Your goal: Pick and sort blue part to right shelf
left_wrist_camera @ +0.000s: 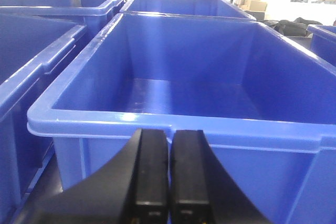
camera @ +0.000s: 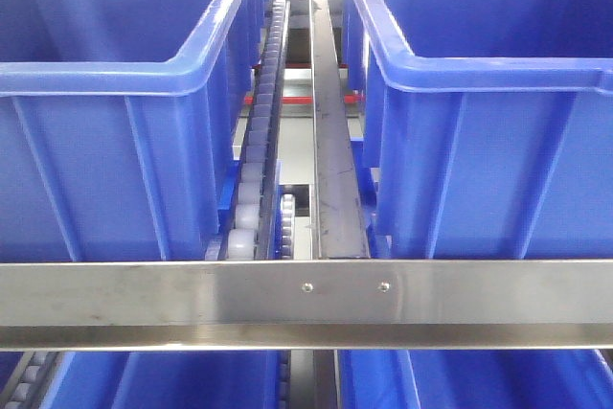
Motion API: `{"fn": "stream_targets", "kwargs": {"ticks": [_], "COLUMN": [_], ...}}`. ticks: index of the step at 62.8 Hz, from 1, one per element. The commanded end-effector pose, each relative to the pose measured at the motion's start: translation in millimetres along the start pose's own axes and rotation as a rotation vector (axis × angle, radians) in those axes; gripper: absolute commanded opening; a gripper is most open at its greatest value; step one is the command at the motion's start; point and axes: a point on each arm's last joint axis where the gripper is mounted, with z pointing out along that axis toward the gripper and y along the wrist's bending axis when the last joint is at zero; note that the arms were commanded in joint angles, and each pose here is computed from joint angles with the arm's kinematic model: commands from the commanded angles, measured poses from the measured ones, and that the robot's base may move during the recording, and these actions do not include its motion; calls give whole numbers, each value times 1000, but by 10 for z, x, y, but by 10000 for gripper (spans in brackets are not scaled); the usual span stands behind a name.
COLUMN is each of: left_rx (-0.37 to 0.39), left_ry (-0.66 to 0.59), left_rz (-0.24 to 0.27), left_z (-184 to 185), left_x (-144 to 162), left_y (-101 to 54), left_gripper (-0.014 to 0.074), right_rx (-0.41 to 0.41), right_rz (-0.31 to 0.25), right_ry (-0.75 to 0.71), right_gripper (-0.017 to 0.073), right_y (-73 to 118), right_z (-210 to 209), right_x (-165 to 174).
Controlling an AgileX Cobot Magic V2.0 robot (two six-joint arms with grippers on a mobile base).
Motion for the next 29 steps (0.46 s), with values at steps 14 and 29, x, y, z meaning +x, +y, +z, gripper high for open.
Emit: {"fn": "stream_targets", "kwargs": {"ticks": [14, 29], "left_rx": [-2, -2], "left_ry": [-89, -89], "left_rz": [-15, -15], "left_z": [-15, -15], "left_x": [-19, -19], "left_y": [6, 6], "left_gripper": [123, 123], "right_rx": [-6, -6], "right_rz": [-6, -6], "right_ry": [-137, -137], "right_gripper": [55, 55], "right_y": [14, 14], "right_z": [-31, -31], "right_x": [-175, -175]}}
